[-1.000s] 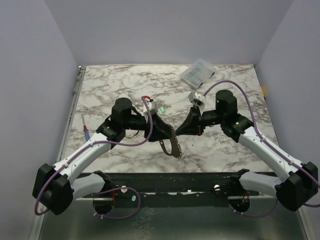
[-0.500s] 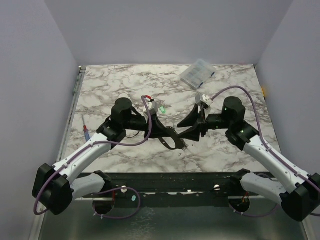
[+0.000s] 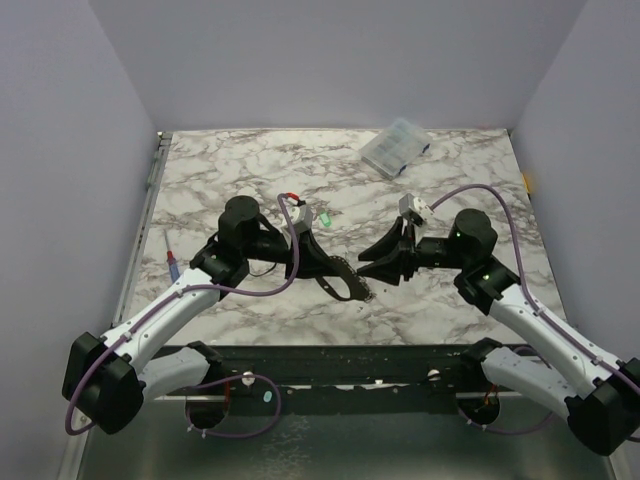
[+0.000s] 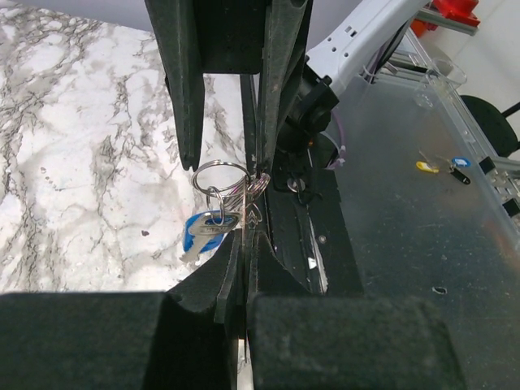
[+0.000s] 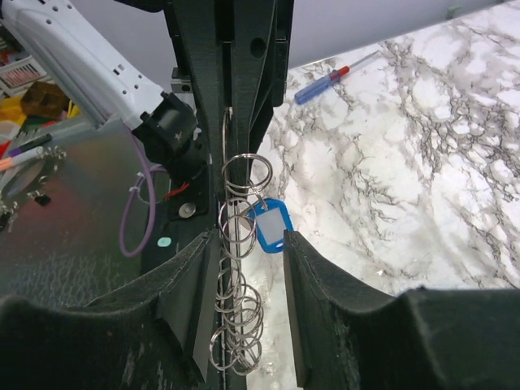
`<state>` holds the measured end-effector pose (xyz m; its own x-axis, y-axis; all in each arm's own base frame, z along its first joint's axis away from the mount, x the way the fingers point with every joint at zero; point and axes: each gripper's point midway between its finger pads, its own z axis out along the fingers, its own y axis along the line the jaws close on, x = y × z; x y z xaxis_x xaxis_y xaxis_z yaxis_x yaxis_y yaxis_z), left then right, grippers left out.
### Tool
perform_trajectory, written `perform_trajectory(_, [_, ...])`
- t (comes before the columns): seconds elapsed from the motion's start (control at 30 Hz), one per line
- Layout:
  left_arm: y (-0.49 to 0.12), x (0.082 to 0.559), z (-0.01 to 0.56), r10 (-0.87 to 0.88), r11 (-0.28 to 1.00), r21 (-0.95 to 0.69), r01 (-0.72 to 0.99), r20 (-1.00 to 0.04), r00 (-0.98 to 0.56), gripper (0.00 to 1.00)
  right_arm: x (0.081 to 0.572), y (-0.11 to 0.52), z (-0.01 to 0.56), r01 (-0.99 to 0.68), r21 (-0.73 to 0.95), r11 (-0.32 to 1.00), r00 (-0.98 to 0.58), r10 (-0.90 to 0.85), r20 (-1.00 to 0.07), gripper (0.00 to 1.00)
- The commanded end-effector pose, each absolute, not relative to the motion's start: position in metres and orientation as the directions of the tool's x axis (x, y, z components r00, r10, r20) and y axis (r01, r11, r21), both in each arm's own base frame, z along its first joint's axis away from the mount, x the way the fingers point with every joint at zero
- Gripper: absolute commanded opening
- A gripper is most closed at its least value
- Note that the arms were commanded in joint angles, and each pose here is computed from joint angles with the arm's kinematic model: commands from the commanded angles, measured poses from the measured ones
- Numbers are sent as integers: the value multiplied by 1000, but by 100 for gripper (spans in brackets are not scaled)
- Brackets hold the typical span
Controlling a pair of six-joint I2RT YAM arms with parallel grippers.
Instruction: Put the keys on the keyring
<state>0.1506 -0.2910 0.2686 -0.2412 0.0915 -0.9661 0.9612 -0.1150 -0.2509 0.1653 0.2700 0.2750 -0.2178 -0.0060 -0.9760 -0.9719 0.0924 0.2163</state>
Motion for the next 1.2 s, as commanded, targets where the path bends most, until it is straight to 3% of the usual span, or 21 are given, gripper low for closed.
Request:
perform_trajectory(0.0, [-290, 143, 285, 63, -178, -183, 967, -983, -174, 0, 166, 270, 284, -979, 184, 91, -184, 7, -983, 43])
perform_trajectory(0.23, [-290, 142, 287, 63, -182, -184, 966, -982, -175, 0, 188, 266, 279, -959, 172, 225, -175, 7, -985, 40])
perform_trajectory(0.53, [-288, 145, 299, 45, -150, -141, 979, -990, -135, 0, 186, 278, 253, -958, 173, 228, -182, -21, -983, 40])
perform_trajectory(0.73, [-283, 166, 295, 63, -14, -81, 997, -995, -80, 0, 217, 255, 271, -876, 123, 467, -118, 39, -992, 41])
perform_trajectory(0.83, [-281, 168, 297, 58, 12, -58, 998, -997, -59, 0, 218, 243, 282, -845, 114, 522, -85, 79, -993, 41])
perform_trajectory(0.97, [-279, 170, 299, 53, 37, -47, 998, -997, -49, 0, 211, 236, 286, -840, 125, 528, -79, 108, -991, 41])
perform_trajectory(1.17, [-275, 174, 307, 36, 89, -27, 996, -999, -31, 0, 186, 245, 279, -892, 177, 416, -148, 100, -984, 42])
